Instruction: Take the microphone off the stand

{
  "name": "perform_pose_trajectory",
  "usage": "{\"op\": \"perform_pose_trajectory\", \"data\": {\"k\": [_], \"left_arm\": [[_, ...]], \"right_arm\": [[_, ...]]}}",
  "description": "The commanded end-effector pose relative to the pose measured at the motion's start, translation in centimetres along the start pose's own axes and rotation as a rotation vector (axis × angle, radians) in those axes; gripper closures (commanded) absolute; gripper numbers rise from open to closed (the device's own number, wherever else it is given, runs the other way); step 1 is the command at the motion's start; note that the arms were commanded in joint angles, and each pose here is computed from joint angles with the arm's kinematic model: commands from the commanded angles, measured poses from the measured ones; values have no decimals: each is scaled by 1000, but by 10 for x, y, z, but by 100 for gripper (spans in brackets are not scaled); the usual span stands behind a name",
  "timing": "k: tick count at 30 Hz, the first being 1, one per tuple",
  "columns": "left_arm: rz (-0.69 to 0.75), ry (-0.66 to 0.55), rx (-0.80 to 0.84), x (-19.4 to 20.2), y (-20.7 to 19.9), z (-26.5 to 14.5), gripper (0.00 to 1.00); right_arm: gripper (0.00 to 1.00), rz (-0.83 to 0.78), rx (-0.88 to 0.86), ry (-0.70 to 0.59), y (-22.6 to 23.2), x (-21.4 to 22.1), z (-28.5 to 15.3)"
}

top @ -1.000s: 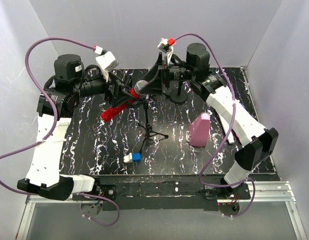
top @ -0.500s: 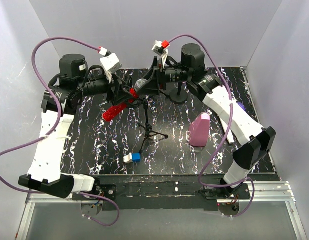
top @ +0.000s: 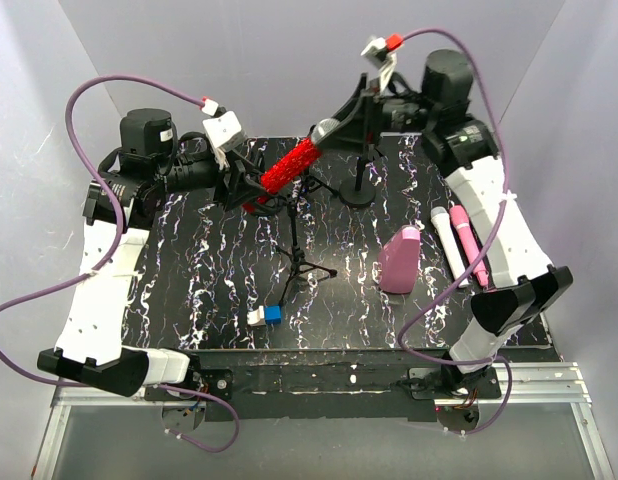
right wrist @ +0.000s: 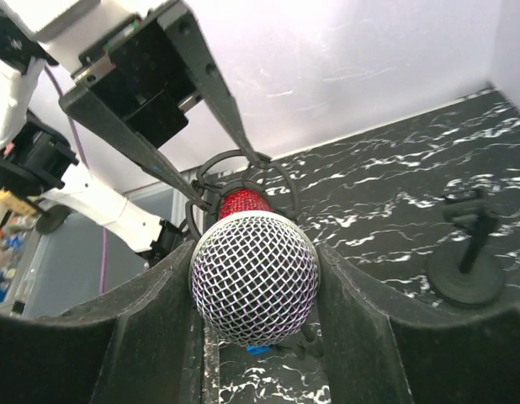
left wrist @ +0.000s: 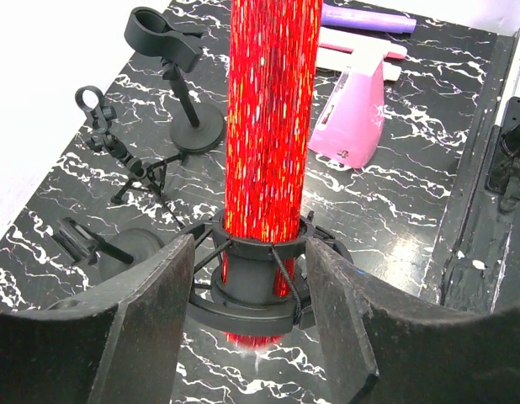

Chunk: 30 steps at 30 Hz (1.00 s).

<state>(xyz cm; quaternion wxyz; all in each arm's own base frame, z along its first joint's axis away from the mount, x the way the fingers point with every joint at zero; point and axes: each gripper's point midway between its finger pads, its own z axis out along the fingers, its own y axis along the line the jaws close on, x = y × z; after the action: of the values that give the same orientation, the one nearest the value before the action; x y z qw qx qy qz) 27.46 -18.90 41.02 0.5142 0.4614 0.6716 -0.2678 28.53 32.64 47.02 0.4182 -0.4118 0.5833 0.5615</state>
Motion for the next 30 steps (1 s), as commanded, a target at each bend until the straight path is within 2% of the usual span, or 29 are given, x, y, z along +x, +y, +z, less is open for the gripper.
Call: {"op": "perform_pose_trajectory", "data": {"k": [1, 3, 5, 7, 9, 12, 17, 20, 22, 26, 30], "left_arm": [[-78, 117, 32, 33, -12, -2, 46], [-81, 104, 32, 30, -12, -2, 45], [-70, 51, 17, 16, -10, -2, 32], [-37, -56, -8, -11, -6, -4, 22], [-12, -162, -11, -41, -4, -6, 20], [-14, -245, 41, -75, -2, -3, 17], [1, -283, 124, -95, -5, 31, 16], [24, -301, 190, -104, -23, 51, 15], [33, -302, 240, -109, -39, 65, 16], [33, -294, 240, -109, -39, 91, 22], [34, -319, 224, -116, -32, 99, 51]], "right_arm": [[99, -203, 203, -185, -4, -81, -66], [99, -220, 249, -223, -4, -97, -85], [99, -260, 262, -238, 2, -107, -95], [99, -299, 247, -231, 9, -108, -96], [99, -311, 223, -224, 16, -107, -95], [99, -325, 196, -228, 25, -107, -88], [99, -372, 168, -257, 38, -121, -77], [99, -389, 162, -272, 40, -127, -70], [99, -394, 162, -279, 38, -129, -66], [99, -406, 147, -281, 44, -130, -60], [99, -384, 158, -266, 42, -121, -58]]}}
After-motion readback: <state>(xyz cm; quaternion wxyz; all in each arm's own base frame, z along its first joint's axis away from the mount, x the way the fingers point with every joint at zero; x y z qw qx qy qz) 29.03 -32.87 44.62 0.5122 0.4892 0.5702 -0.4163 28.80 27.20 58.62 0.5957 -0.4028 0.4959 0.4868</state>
